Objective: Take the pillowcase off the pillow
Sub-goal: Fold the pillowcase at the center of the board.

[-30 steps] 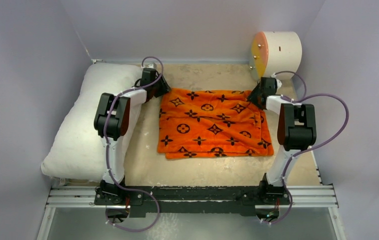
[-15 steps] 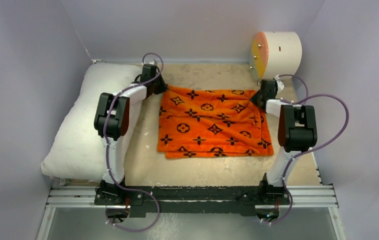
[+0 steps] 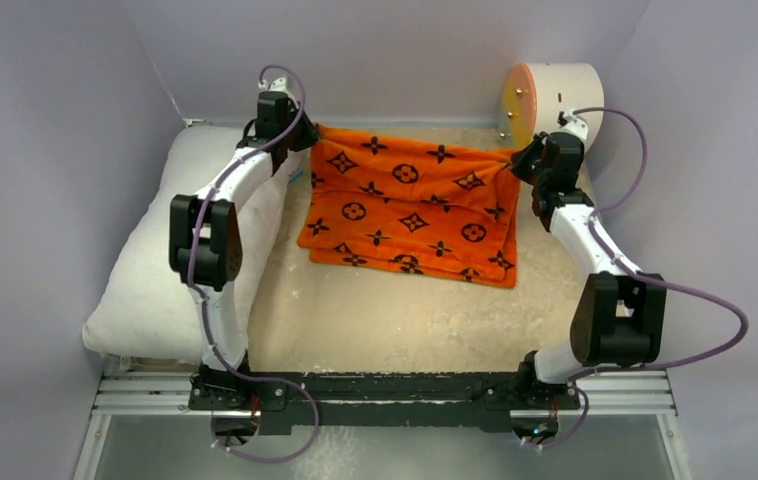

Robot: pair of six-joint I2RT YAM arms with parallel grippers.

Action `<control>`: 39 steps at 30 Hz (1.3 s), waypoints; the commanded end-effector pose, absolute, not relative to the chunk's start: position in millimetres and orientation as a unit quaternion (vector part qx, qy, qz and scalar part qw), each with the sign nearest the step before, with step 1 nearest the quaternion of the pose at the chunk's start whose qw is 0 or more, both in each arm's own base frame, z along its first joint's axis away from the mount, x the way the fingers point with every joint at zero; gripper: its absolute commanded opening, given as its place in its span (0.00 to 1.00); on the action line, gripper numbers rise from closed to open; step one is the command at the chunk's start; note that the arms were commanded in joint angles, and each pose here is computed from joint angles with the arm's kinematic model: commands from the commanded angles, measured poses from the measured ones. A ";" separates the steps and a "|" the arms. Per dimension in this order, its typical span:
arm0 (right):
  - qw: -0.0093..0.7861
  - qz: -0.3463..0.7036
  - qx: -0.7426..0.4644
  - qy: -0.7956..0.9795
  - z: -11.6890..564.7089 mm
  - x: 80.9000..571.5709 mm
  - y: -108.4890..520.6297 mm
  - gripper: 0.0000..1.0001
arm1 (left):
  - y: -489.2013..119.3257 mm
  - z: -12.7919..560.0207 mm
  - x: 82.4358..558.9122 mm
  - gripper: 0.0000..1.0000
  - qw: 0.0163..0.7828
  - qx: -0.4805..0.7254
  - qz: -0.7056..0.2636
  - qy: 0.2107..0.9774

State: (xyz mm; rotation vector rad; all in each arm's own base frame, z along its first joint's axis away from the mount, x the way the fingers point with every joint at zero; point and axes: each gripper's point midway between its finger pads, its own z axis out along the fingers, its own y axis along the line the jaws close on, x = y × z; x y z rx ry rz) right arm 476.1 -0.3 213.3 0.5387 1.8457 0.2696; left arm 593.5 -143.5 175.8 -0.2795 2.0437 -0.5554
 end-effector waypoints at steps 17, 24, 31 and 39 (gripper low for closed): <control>0.531 0.150 0.298 0.779 197.8 295.2 10.3 0.77 | -102.2 163.1 379.6 0.46 0.473 -0.185 -0.239 0.828; 0.551 0.141 0.235 0.789 228.4 339.9 13.9 0.75 | -109.7 227.5 401.7 0.51 0.479 -0.119 -0.226 0.840; 0.438 0.225 0.129 0.861 155.1 366.5 118.4 0.71 | -201.8 159.8 387.8 0.49 0.364 -0.023 -0.300 0.882; 0.348 0.236 0.127 0.898 84.6 355.1 133.7 0.74 | -194.8 70.9 384.8 0.46 0.307 -0.067 -0.223 0.923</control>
